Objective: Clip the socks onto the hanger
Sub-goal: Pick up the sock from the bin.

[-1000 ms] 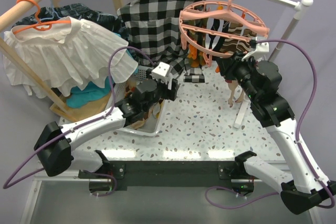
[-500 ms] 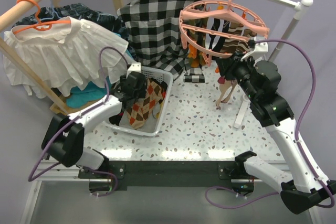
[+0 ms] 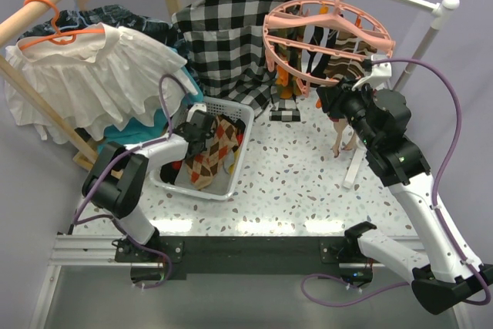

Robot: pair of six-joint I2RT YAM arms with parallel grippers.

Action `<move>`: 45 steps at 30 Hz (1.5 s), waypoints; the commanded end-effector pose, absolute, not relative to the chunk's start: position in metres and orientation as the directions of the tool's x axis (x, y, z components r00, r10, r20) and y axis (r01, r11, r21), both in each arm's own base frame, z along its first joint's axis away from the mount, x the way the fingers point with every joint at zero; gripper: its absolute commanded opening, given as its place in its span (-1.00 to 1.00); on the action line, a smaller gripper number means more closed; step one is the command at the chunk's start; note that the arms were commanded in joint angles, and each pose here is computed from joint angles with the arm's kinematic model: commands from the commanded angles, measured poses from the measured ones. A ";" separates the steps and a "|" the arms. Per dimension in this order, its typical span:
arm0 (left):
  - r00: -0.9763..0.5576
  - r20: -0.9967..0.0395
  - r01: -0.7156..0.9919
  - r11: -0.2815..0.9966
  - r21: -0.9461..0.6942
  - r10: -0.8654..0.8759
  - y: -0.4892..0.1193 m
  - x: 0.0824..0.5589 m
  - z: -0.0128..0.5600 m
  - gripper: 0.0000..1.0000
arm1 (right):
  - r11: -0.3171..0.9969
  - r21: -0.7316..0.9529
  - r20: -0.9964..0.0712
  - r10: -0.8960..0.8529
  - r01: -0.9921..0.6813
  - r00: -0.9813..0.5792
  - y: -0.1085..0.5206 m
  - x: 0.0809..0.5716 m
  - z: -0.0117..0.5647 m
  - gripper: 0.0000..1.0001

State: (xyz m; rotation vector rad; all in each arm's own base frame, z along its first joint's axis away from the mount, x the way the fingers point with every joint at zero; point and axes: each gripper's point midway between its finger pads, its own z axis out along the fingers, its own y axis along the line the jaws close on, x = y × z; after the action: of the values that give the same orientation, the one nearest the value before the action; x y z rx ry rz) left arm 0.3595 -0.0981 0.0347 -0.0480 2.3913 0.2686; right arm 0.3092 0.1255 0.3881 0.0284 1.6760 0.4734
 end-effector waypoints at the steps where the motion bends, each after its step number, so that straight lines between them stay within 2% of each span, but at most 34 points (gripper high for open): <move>1: -0.723 -0.690 -0.103 0.983 0.149 0.029 -0.102 0.363 0.045 -1.00 | 0.912 0.311 -0.949 0.284 -0.266 -0.133 0.125 0.310 0.397 -0.98; 8: -0.623 -0.781 -0.043 0.995 0.093 0.046 -0.120 0.370 0.123 -1.00 | 0.910 0.311 -0.949 0.286 -0.272 -0.129 0.126 0.309 0.400 -0.97; 14: -0.521 -0.849 0.123 0.992 0.030 0.090 -0.162 0.358 0.191 -1.00 | 0.911 0.314 -0.949 0.289 -0.269 -0.130 0.125 0.309 0.398 -0.97; 18: -0.546 -0.834 0.195 0.980 -0.035 0.079 -0.183 0.337 0.181 -1.00 | 0.911 0.313 -0.949 0.287 -0.270 -0.130 0.126 0.308 0.399 -0.97; 20: -0.605 -0.791 0.211 0.976 -0.054 0.087 -0.185 0.323 0.149 -0.99 | 0.910 0.314 -0.949 0.288 -0.270 -0.131 0.126 0.309 0.398 -0.97; 23: -0.687 -0.724 0.186 0.978 -0.094 0.061 -0.185 0.304 0.114 -0.74 | 0.910 0.312 -0.949 0.286 -0.272 -0.134 0.126 0.309 0.397 -0.97; 24: -0.697 -0.715 0.172 0.979 -0.104 0.046 -0.185 0.300 0.110 -0.41 | 0.909 0.314 -0.948 0.286 -0.273 -0.136 0.127 0.309 0.397 -0.97; 27: -0.671 -0.741 0.177 0.977 -0.119 0.031 -0.186 0.302 0.121 0.09 | 0.910 0.312 -0.949 0.285 -0.274 -0.135 0.127 0.309 0.398 -0.97; 33: -0.590 -0.805 0.230 0.968 -0.096 0.060 -0.197 0.323 0.168 0.27 | 0.910 0.312 -0.949 0.285 -0.271 -0.137 0.126 0.309 0.397 -0.97; 37: -0.597 -0.794 0.252 0.966 -0.052 0.114 -0.207 0.340 0.171 0.24 | 0.911 0.309 -0.950 0.283 -0.271 -0.133 0.126 0.310 0.397 -0.97; 38: -0.632 -0.762 0.246 0.969 -0.025 0.140 -0.206 0.342 0.156 0.22 | 0.911 0.309 -0.950 0.282 -0.272 -0.135 0.127 0.311 0.397 -0.97; 42: -0.670 -0.728 0.210 0.978 0.003 0.146 -0.211 0.357 0.135 0.02 | 0.911 0.309 -0.950 0.283 -0.271 -0.133 0.126 0.310 0.398 -0.97; 45: -0.685 -0.719 0.176 0.984 -0.007 0.117 -0.212 0.367 0.119 -0.06 | 0.913 0.306 -0.951 0.281 -0.269 -0.131 0.125 0.310 0.397 -0.97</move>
State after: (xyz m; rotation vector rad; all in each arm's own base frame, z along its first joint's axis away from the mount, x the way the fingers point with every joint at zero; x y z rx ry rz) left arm 0.3581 -0.2155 0.1334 0.2338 2.3019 -0.1424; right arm 0.3086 0.1272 0.3874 0.0151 1.6780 0.4791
